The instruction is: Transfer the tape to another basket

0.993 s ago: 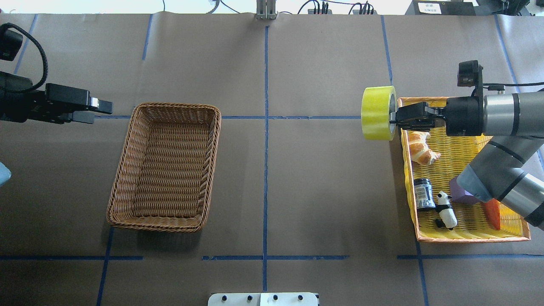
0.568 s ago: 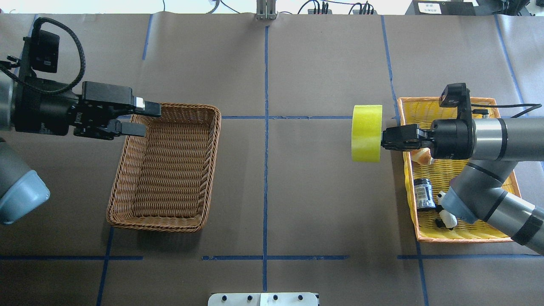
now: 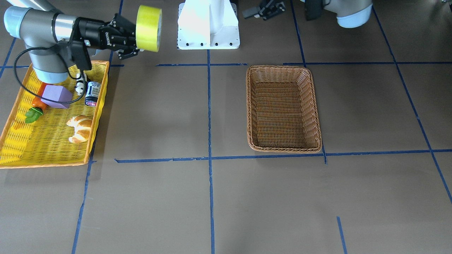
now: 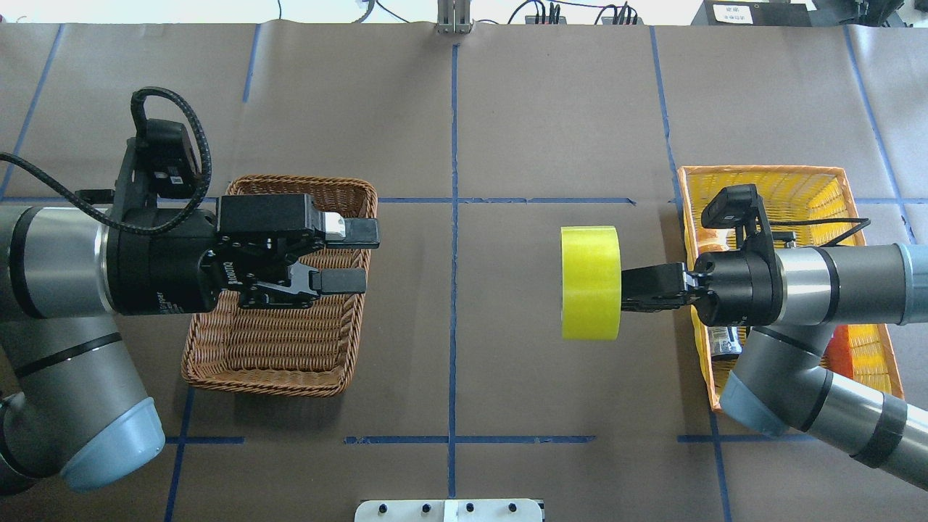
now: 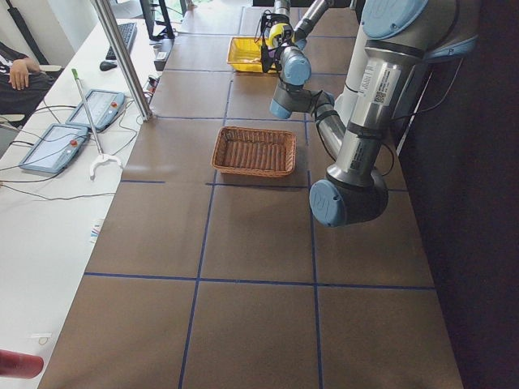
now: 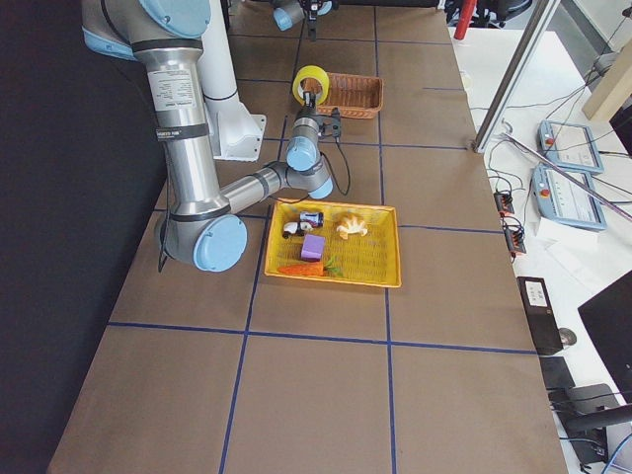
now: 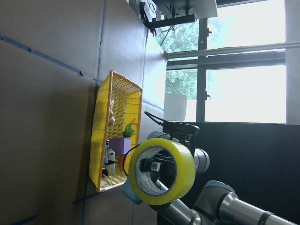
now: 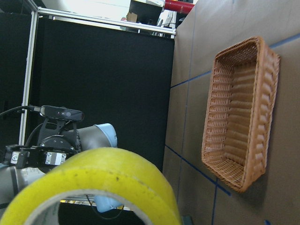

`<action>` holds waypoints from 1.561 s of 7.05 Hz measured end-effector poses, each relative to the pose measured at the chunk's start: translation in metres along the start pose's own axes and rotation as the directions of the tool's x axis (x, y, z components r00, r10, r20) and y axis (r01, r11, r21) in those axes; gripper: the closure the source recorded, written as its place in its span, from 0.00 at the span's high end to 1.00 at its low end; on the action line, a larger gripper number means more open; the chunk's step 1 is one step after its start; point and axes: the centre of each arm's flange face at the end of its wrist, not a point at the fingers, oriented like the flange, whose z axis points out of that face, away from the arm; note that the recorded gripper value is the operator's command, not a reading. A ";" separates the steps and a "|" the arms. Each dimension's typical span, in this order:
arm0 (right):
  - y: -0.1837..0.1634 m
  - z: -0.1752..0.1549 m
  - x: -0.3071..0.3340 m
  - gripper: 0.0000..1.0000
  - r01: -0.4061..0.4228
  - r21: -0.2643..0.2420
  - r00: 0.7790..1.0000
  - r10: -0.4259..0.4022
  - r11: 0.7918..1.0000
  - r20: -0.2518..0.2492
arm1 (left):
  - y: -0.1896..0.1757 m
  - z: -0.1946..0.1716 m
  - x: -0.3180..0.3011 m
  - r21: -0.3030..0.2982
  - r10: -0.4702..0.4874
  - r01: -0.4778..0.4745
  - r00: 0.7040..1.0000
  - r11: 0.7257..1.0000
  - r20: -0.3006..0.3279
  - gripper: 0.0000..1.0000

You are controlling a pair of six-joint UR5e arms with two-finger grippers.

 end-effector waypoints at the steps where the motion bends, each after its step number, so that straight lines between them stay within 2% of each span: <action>1: 0.018 0.015 -0.006 0.00 -0.027 0.007 0.999 0.026 1.000 0.047 | 0.014 0.014 0.001 0.001 -0.026 0.026 0.999 1.000 -0.043 1.00; 3: 0.045 0.036 -0.012 0.00 -0.073 0.029 0.990 0.069 0.997 0.127 | 0.034 0.032 0.002 -0.003 -0.058 0.058 0.994 0.998 -0.095 1.00; 6: 0.059 0.055 -0.017 0.00 -0.101 0.045 0.979 0.092 0.994 0.182 | 0.050 0.048 0.004 -0.003 -0.085 0.086 0.988 0.996 -0.131 1.00; 11: 0.075 0.067 -0.014 0.00 -0.098 0.025 0.978 0.091 0.995 0.187 | 0.056 0.066 -0.001 0.006 -0.102 0.103 0.986 0.995 -0.135 1.00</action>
